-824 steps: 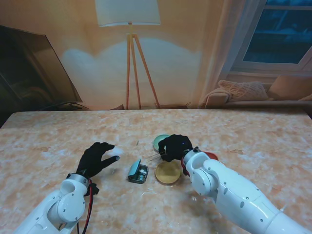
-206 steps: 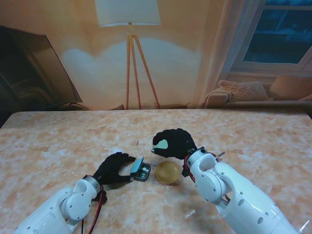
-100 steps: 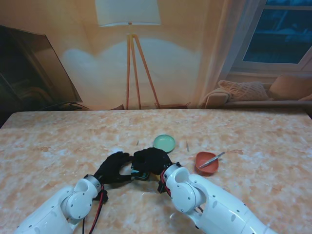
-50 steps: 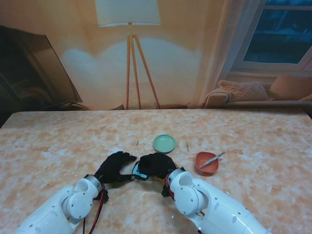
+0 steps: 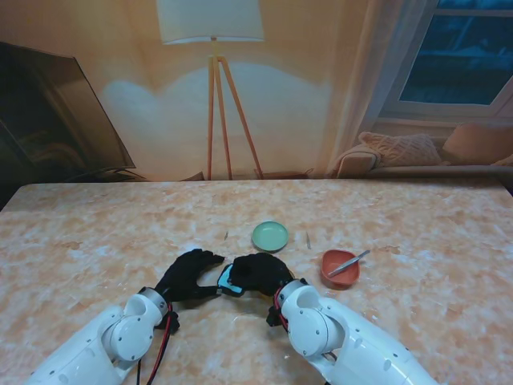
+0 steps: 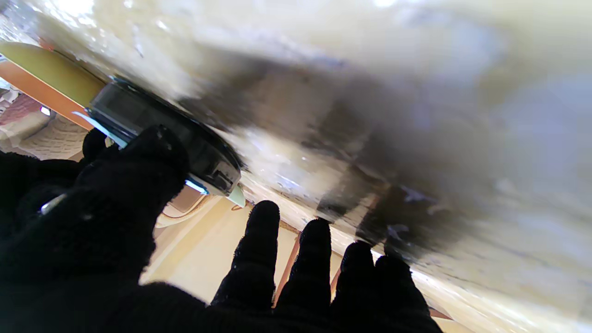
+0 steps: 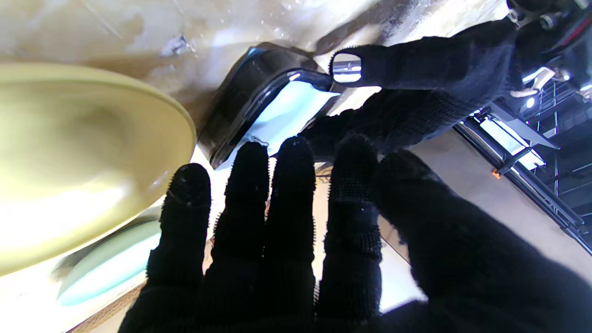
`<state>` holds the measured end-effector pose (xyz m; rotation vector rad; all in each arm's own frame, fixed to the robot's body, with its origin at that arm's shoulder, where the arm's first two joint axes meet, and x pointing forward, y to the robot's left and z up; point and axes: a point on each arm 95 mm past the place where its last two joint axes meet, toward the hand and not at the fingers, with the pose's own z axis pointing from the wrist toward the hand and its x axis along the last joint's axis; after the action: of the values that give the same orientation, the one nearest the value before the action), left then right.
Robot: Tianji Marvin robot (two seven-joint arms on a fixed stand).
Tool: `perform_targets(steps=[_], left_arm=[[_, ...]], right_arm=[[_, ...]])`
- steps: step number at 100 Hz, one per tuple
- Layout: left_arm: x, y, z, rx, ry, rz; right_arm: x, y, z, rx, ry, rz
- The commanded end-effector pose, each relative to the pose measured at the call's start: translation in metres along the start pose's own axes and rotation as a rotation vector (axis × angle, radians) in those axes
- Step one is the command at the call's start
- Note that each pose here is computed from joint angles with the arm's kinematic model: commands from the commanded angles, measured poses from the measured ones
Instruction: Refill the pill box with tweezers
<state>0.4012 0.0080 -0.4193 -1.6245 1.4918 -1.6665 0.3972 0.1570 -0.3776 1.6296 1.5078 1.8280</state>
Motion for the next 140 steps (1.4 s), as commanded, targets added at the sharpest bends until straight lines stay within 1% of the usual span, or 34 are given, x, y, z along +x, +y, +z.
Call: perform_targets(steps=[1,18,29,39,64,76,97,106,115,130,140], left_arm=[[-0.008,0.035,-0.012,-0.082,-0.045,-0.02],[-0.006,0.028,-0.014,-0.044,-0.06,-0.027],[-0.003,0.018,-0.016,-0.014,-0.066,-0.012],[0.001,0.005,-0.018,0.018,-0.068,0.012],[0.013,-0.034,-0.029,0.097,-0.061,0.096],[0.02,-0.049,-0.036,0.137,-0.055,0.127],[0.031,-0.067,-0.051,0.213,-0.053,0.159],[0.034,-0.071,-0.056,0.244,-0.054,0.155],[0.036,-0.073,-0.06,0.27,-0.056,0.146],[0.04,-0.071,-0.063,0.301,-0.051,0.098],[0.041,-0.069,-0.064,0.305,-0.048,0.1]], right_arm=[[0.005,-0.004,-0.005,0.004,0.007,0.006],[0.004,0.013,-0.012,-0.057,0.018,-0.01],[0.002,0.025,-0.018,-0.103,0.027,-0.025],[-0.002,0.038,-0.022,-0.143,0.034,-0.057],[-0.016,0.071,-0.033,-0.225,0.026,-0.11],[-0.024,0.086,-0.041,-0.252,0.032,-0.139],[-0.046,0.106,-0.06,-0.294,0.021,-0.221],[-0.056,0.111,-0.07,-0.315,0.01,-0.231],[-0.069,0.114,-0.079,-0.315,-0.005,-0.247],[-0.089,0.11,-0.095,-0.304,-0.034,-0.255],[-0.099,0.106,-0.103,-0.302,-0.049,-0.255]])
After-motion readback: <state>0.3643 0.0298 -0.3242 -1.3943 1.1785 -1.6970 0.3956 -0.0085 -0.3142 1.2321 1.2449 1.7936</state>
